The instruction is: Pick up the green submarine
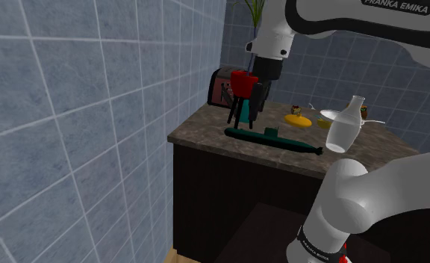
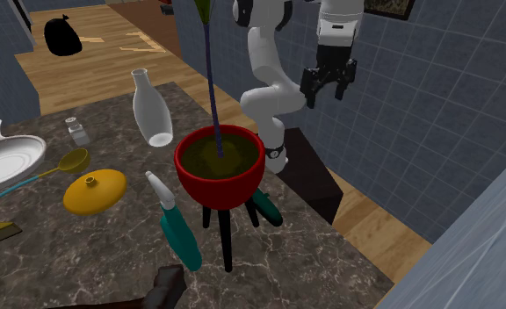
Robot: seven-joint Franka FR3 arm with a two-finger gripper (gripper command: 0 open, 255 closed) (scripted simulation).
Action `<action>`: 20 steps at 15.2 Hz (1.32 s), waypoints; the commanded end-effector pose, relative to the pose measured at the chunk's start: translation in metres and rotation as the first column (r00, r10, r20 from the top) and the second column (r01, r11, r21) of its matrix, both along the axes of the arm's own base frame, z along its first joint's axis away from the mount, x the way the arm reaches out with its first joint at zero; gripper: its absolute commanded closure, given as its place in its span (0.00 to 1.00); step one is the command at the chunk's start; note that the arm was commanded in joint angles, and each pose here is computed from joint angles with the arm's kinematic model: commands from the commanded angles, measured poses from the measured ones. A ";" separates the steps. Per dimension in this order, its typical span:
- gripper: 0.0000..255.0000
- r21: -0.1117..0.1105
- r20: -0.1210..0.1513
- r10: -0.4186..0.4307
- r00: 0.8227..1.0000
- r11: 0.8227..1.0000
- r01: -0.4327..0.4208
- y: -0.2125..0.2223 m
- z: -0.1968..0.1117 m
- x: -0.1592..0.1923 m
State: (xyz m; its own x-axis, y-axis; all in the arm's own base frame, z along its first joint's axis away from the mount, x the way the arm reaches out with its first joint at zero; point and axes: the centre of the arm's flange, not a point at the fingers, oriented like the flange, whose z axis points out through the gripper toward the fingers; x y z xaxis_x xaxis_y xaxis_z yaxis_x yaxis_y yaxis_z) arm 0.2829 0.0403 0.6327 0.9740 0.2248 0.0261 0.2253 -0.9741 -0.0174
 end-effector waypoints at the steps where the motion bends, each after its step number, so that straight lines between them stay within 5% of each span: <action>1: 0.00 0.000 0.000 0.000 1.000 1.000 0.000 0.000 0.000 0.000; 20: 0.00 -0.005 -0.025 0.138 0.990 0.990 -0.138 -0.235 -0.085 0.014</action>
State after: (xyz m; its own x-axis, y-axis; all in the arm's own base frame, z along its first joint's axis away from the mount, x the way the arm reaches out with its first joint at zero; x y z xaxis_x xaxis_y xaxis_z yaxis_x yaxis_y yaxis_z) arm 0.2960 -0.1808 0.5536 0.9370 0.3492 0.0018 0.3492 -0.9369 -0.0189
